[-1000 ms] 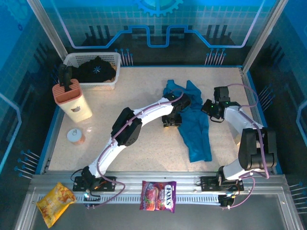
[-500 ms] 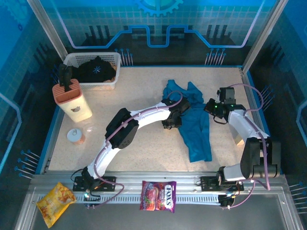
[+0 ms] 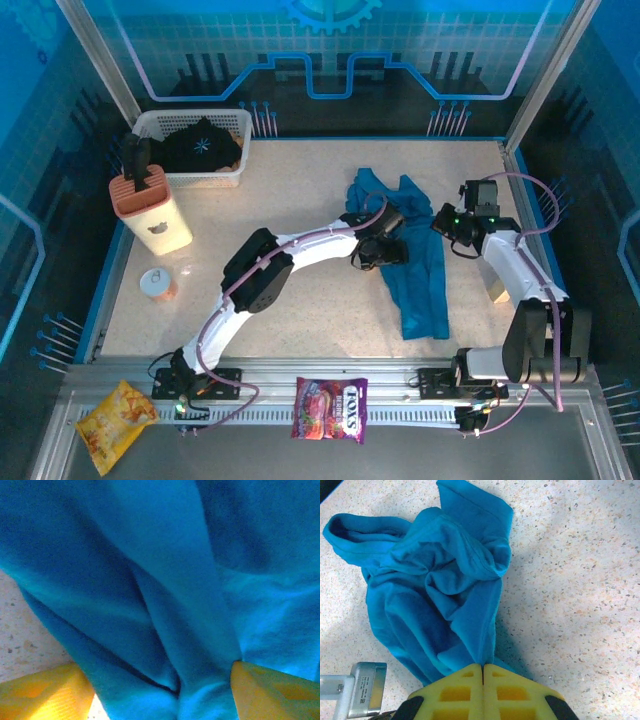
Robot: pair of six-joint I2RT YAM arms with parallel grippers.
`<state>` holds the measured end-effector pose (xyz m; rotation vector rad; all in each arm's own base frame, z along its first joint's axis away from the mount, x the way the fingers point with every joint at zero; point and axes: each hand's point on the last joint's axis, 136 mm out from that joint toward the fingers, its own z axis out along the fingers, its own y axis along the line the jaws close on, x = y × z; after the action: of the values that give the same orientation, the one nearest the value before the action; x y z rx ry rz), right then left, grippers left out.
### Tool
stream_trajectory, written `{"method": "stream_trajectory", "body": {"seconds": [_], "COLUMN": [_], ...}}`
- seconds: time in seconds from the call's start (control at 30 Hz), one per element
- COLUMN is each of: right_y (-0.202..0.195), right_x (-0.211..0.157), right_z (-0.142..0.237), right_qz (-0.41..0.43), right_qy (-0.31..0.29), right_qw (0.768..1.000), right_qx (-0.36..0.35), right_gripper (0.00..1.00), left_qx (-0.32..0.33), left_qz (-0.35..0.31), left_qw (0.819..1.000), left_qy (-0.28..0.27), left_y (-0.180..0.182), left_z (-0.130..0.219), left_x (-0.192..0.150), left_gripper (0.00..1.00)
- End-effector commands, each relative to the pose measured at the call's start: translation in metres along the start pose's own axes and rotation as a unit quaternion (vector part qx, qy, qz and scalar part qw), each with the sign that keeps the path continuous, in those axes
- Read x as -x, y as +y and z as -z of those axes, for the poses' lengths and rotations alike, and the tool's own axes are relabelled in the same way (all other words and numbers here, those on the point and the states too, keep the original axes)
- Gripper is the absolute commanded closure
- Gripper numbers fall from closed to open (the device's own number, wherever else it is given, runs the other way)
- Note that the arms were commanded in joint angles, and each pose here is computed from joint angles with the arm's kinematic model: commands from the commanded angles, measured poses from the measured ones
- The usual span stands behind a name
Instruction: Fold and stack the t-shirts
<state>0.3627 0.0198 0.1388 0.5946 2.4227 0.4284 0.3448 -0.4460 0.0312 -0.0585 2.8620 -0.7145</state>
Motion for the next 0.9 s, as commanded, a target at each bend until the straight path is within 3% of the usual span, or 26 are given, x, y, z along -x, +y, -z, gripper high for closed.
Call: {"method": "stream_trajectory", "body": {"seconds": [0.0,0.1,0.17,0.37,0.47,0.6,0.73,0.87], "right_y": [-0.002,-0.002,-0.001,0.004,0.002,-0.011,-0.031,-0.049], "right_x": [0.006,0.005,0.005,0.009,0.012,0.017,0.019,0.014], "right_z": [0.010,0.011,0.012,0.024,0.030,0.034,0.027,0.012], "right_qz": [-0.001,-0.003,-0.004,0.003,0.010,0.014,0.005,-0.016], "right_qy": [-0.010,-0.008,-0.009,-0.017,-0.024,-0.035,-0.037,-0.027], "right_qw": [1.000,1.000,1.000,1.000,1.000,0.998,0.996,0.995], "right_qx": [-0.005,-0.003,-0.002,0.002,-0.008,-0.040,-0.077,-0.097], "right_gripper": [1.00,1.00,1.00,1.00,1.00,1.00,1.00,1.00], "left_qx": [-0.051,-0.041,-0.032,-0.013,-0.005,0.024,0.090,0.166], "left_qz": [-0.004,-0.007,-0.006,-0.003,-0.016,-0.034,-0.043,-0.047], "left_qw": [0.997,0.998,0.998,0.996,0.998,0.999,0.995,0.982], "left_qy": [0.055,0.051,0.062,0.087,0.061,0.008,-0.032,-0.071], "left_y": [-0.019,-0.016,-0.012,-0.001,0.000,0.019,0.071,0.128], "left_z": [-0.032,-0.042,-0.056,-0.085,-0.062,0.005,0.083,0.138], "left_x": [-0.034,-0.031,-0.032,-0.039,-0.030,-0.004,0.021,0.043], "left_gripper": [0.28,0.32,0.43,1.00,1.00,1.00,1.00,1.00]}}
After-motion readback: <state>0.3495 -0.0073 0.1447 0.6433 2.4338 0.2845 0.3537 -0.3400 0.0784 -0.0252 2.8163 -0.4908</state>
